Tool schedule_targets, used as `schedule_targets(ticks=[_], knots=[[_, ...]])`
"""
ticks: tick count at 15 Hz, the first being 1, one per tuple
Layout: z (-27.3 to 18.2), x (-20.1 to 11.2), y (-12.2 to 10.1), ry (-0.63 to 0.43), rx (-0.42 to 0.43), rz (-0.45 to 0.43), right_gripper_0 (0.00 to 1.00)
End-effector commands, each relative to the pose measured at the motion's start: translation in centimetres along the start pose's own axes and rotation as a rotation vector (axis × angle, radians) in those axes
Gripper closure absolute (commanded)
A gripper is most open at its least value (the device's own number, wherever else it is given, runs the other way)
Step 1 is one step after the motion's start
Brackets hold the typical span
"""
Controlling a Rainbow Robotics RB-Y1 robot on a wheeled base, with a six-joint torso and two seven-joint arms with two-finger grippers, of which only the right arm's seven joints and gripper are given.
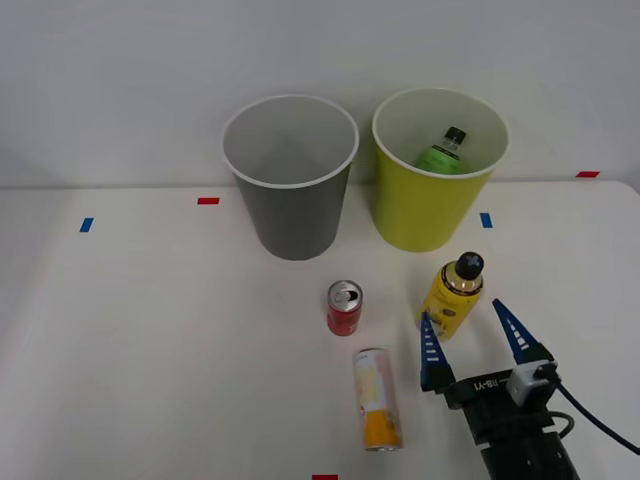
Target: Put cans in the gray bin, plastic bottles in the light green bin
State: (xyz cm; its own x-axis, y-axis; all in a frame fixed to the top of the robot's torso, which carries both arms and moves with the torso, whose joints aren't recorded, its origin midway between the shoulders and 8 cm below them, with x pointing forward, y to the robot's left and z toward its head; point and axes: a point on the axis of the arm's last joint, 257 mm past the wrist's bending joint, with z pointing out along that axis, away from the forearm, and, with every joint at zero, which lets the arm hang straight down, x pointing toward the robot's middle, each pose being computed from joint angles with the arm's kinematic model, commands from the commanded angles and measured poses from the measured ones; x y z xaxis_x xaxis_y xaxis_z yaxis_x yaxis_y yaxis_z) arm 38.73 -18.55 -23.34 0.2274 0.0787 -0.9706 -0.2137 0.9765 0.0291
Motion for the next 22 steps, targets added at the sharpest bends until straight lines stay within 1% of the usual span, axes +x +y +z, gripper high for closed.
schedule_targets(ticks=[1, 5, 12, 20, 21, 22], knots=[[1.2, -0.1, 0.1, 0.004, -0.012, -0.017, 0.0], [1.8, -0.4, -0.7, -0.003, -0.002, -0.044, 0.0], [4.5, 0.1, -0.1, 0.035, -0.022, -0.048, 0.0], [4.6, 0.0, -0.1, 0.035, -0.022, -0.052, 0.0], [4.6, 0.0, 0.0, 0.035, -0.024, -0.057, 0.14], [4.6, 0.1, 0.0, 0.035, -0.026, -0.064, 0.96]])
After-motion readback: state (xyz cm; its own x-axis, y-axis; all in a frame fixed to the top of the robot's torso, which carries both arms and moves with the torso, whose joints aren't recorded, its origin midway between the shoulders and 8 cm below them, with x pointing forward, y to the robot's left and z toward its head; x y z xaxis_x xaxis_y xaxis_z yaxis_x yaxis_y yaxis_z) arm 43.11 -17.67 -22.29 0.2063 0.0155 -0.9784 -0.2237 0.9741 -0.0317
